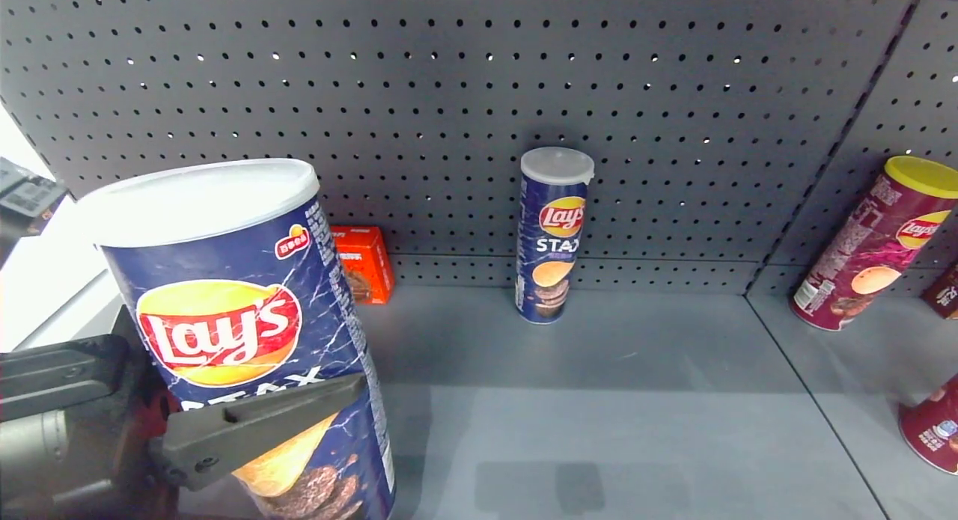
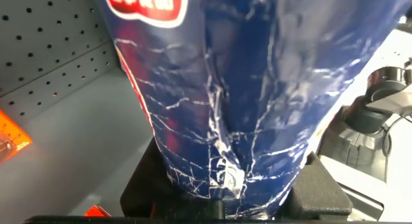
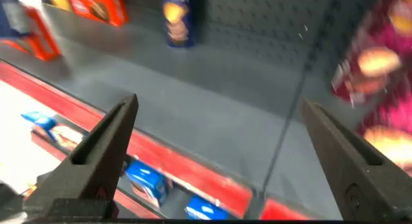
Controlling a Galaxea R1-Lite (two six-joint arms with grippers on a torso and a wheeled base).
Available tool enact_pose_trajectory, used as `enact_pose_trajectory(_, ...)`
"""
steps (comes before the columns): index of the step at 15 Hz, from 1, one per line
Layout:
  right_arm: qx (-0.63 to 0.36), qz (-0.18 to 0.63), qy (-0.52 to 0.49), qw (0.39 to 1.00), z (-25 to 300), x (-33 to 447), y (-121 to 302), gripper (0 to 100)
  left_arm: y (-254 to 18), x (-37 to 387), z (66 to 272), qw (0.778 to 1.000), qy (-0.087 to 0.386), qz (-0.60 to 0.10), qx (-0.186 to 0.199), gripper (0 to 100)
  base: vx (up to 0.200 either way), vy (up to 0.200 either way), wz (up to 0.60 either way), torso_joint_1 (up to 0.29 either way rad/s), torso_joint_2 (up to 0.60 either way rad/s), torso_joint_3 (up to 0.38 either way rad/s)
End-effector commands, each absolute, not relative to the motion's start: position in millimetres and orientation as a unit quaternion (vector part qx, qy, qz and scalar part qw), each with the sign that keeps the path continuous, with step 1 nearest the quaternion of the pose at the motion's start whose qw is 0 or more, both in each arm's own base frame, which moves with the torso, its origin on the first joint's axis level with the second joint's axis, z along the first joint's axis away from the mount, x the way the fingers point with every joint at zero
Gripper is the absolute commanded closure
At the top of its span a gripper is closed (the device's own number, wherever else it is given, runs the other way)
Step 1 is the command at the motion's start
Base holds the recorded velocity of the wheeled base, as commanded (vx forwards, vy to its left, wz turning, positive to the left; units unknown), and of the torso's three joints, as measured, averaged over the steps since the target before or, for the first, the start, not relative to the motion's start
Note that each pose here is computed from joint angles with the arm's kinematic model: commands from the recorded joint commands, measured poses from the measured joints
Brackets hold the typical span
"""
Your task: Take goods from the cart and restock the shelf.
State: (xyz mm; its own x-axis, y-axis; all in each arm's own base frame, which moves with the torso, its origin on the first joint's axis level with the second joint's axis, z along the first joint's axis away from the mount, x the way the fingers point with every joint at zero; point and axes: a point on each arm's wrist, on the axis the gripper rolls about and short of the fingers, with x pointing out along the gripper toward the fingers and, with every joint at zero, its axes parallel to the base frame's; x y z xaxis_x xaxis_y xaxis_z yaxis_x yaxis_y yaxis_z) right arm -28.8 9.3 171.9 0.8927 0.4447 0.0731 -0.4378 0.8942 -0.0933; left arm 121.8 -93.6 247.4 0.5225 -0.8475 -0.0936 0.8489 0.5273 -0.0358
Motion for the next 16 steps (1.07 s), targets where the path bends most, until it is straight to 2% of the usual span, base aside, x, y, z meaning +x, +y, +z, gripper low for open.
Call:
enact_pose_trajectory(1,-0.035,0.245,-0.031,0.968,203.7,-13.8,10.2,0,-94.9,123.0,246.9,0.872,0.052,-0.487,0.007,100,0.000,0.000,0.00,0.000,0.00,0.000)
enact_pose_trajectory(6,-0.048,0.295,0.017,0.954,238.5,31.0,13.4,0,-98.2,127.3,245.5,0.868,0.059,-0.492,0.008,100,0.000,0.000,0.00,0.000,0.00,0.000)
enact_pose_trajectory(9,-0.064,0.356,0.036,0.932,260.6,74.2,28.4,0,-97.9,127.3,243.4,0.869,0.062,-0.491,0.008,100,0.000,0.000,0.00,0.000,0.00,0.000)
enact_pose_trajectory(12,-0.070,0.376,0.053,0.922,268.9,105.5,49.3,0,-96.9,127.1,244.1,0.870,0.060,-0.489,0.008,100,0.000,0.000,0.00,0.000,0.00,0.000)
enact_pose_trajectory(16,-0.077,0.362,0.053,0.928,268.3,143.0,73.1,0,-96.4,126.9,243.4,0.870,0.060,-0.489,0.008,100,0.000,0.000,0.00,0.000,0.00,0.000)
